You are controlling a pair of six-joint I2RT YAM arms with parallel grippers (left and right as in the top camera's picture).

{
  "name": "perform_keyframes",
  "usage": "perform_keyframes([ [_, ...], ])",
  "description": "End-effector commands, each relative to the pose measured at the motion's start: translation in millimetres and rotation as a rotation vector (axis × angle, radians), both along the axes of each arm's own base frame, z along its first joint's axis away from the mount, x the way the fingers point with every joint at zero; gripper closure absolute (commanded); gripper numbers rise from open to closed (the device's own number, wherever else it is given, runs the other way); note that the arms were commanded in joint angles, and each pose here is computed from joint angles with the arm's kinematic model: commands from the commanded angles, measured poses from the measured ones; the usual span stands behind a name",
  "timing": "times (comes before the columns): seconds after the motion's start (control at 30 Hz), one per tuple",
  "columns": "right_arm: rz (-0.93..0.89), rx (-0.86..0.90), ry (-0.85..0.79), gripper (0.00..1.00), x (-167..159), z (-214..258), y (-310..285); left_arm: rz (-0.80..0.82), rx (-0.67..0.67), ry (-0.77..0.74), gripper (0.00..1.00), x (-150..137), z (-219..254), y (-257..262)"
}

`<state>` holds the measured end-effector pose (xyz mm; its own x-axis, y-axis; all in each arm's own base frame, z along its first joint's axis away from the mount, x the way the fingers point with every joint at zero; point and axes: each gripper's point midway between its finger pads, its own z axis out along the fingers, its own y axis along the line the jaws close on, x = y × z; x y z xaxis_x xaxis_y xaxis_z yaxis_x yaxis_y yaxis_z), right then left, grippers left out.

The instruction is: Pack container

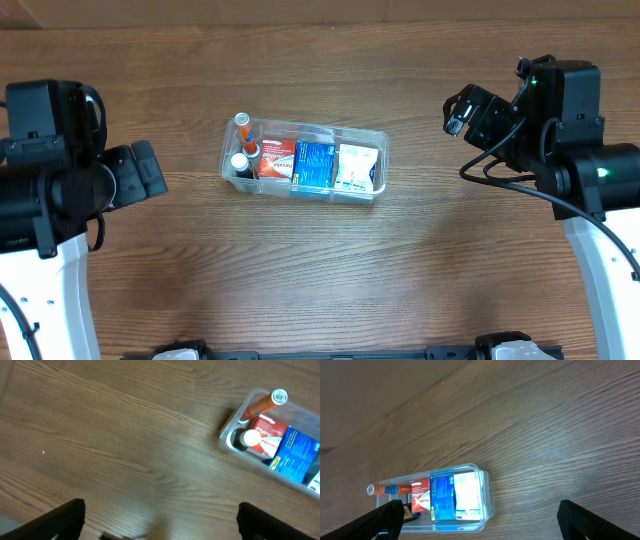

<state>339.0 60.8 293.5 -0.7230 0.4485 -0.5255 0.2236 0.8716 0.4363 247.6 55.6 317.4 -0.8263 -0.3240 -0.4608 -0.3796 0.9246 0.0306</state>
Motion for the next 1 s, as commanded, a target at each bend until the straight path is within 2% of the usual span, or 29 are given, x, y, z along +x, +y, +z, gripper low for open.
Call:
perform_keyframes([
  [0.0, -0.001, 0.000, -0.025, 0.00, -0.6, 7.7, -0.9, -0.004, 0.014, -0.006, 0.00, -2.0, 4.7, 2.5],
  [0.47, -0.001, 0.000, -0.025, 0.00, -0.6, 7.7, -0.9, -0.001, 0.020, -0.004, 0.00, -2.1, 4.4, 3.4],
  [0.57, -0.001, -0.069, -0.004, 0.00, -5.7, 1.8, -10.0, -0.001, 0.020, -0.004, 0.00, -2.1, 4.4, 3.4],
  [0.63, 0.057, -0.124, -0.052, 0.00, -13.7, 13.0, -11.6, -0.001, 0.020, -0.004, 0.00, -2.1, 4.4, 3.4],
  [0.7, 0.146, -0.213, -0.181, 0.00, -25.6, 41.6, -12.9, -0.001, 0.020, -0.004, 0.00, -2.1, 4.4, 3.4],
  [0.83, 0.266, -0.374, -0.372, 0.00, -66.2, 75.0, -17.9, -0.001, 0.020, -0.004, 0.00, -2.1, 4.4, 3.4],
  [0.97, 0.276, -0.400, -0.436, 0.00, -104.4, 52.0, -22.0, -0.001, 0.020, -0.004, 0.00, -2.1, 4.4, 3.4],
])
